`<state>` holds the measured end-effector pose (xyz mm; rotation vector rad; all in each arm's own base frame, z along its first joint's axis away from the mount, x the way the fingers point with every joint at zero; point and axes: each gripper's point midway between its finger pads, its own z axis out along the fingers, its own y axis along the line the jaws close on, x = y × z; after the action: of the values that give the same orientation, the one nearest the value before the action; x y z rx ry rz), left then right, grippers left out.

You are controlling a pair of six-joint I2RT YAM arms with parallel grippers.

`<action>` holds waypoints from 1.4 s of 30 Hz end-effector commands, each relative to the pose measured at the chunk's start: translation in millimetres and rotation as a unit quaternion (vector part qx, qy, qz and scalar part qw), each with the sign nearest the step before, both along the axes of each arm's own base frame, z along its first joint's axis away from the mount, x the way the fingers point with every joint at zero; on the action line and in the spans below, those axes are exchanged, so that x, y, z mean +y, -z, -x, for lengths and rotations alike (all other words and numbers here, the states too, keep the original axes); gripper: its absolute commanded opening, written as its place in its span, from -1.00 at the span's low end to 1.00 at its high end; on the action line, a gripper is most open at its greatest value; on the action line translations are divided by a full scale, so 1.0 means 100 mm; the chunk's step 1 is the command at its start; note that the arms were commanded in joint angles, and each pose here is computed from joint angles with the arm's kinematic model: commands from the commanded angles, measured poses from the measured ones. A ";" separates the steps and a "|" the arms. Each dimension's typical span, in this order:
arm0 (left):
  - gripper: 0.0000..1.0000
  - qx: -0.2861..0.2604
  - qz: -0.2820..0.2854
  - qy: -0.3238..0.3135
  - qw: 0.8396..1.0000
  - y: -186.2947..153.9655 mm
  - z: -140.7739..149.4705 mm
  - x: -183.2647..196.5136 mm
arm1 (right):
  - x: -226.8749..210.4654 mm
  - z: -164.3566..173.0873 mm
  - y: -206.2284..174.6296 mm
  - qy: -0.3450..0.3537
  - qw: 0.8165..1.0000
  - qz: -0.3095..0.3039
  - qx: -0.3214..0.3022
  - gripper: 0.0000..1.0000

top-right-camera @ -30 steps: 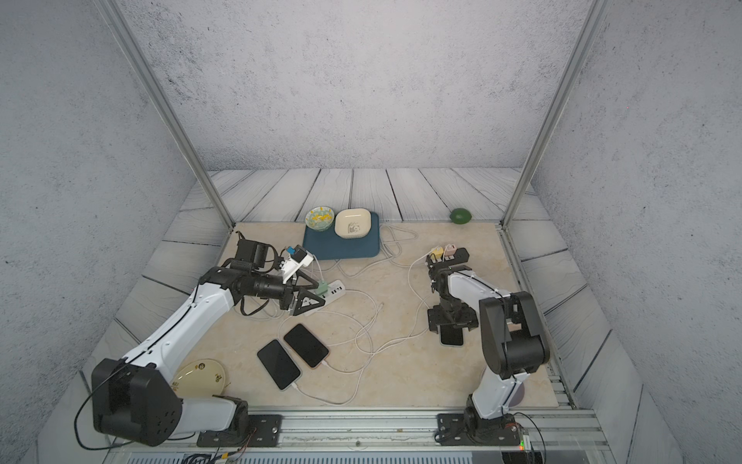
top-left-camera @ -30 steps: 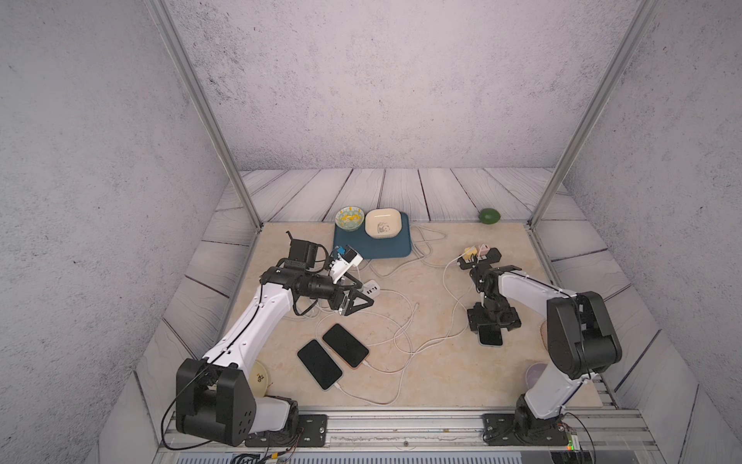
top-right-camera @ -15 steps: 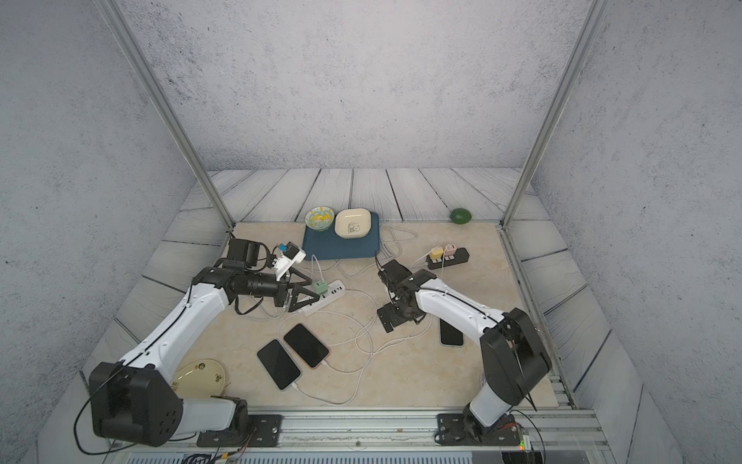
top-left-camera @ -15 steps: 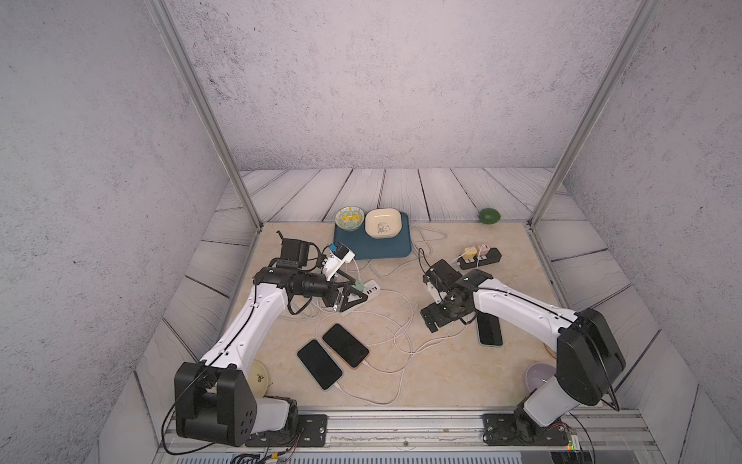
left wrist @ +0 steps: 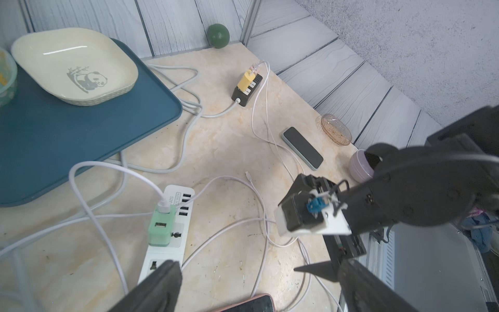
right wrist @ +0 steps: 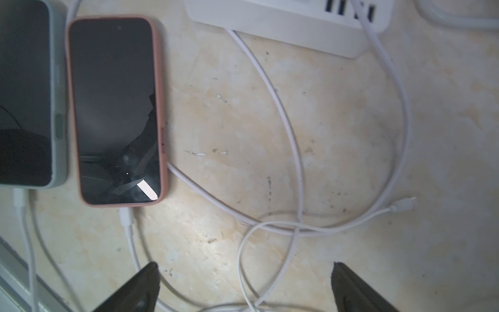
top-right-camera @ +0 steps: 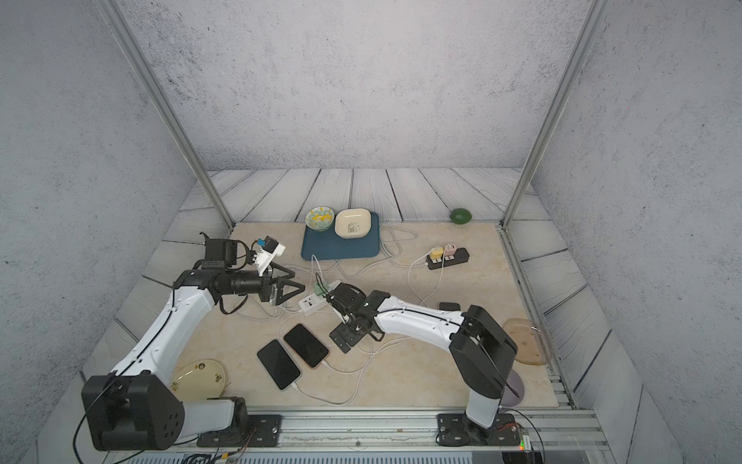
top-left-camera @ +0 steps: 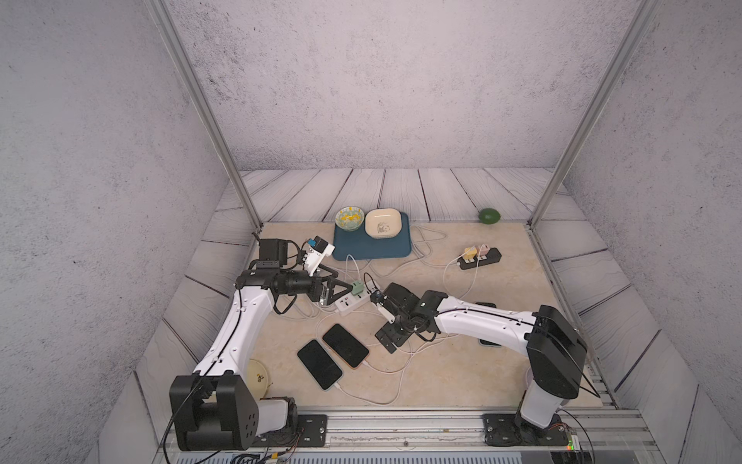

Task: Unplug the charging cable from the phone
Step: Pick up the phone at the center of the board.

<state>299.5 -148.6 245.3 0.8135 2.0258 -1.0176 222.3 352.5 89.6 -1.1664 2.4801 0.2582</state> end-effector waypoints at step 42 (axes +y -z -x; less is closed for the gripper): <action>0.96 -0.015 0.024 -0.070 0.997 -0.14 -0.18 0.37 | 1.13 0.23 0.63 -0.068 0.997 0.006 -0.019 0.99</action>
<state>321.4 -111.6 254.6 0.6488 2.0194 -0.9454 202.3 466.7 32.1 -1.3131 2.3533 0.2760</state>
